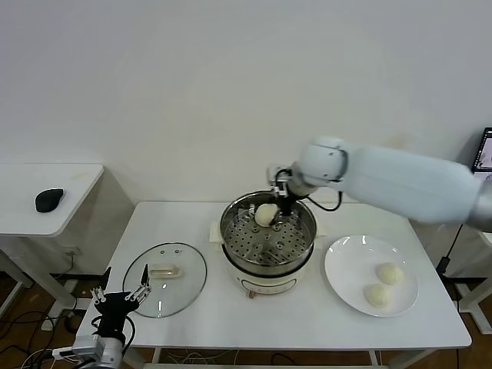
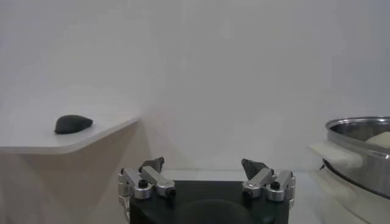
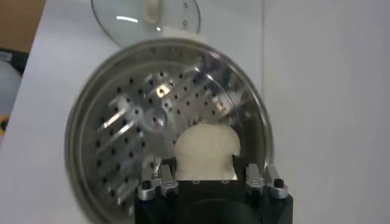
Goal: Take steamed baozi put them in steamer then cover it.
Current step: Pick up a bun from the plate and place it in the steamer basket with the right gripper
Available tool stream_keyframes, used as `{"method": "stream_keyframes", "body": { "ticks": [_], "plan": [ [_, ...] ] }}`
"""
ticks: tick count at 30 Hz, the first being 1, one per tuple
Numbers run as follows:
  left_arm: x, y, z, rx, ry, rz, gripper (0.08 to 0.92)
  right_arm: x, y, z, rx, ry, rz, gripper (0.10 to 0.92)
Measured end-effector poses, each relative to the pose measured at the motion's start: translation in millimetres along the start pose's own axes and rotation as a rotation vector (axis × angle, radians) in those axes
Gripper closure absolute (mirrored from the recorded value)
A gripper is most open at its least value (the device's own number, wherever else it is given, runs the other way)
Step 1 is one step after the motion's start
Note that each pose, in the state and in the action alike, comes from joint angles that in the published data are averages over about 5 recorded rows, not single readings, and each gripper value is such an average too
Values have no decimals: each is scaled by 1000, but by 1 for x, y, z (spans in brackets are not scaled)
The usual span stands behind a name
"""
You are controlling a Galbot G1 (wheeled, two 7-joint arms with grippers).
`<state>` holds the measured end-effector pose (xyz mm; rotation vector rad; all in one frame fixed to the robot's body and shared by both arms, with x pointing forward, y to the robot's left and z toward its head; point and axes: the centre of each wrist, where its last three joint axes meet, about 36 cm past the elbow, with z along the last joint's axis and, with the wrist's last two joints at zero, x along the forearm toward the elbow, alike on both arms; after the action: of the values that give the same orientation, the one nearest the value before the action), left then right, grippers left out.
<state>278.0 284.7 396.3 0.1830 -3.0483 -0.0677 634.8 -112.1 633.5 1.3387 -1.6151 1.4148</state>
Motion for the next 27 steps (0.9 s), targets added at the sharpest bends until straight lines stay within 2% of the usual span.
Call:
{"method": "stream_keyframes", "body": {
  "ticks": [16,19,22,27],
  "plan": [
    [0,3,-1,-4,-7,-6,177,-77,4,-49,-29,19,-34,432],
    [0,3,-1,-3,-8,-7,177,-82,5,-51,-33,22,-37,385],
    [0,2,-1,-1,-7,-8,177,-81,4,-51,-31,23,-43,302],
    [0,3,0,-2,-6,-9,177,-57,-3,-45,-14,23,-52,208]
  ]
}}
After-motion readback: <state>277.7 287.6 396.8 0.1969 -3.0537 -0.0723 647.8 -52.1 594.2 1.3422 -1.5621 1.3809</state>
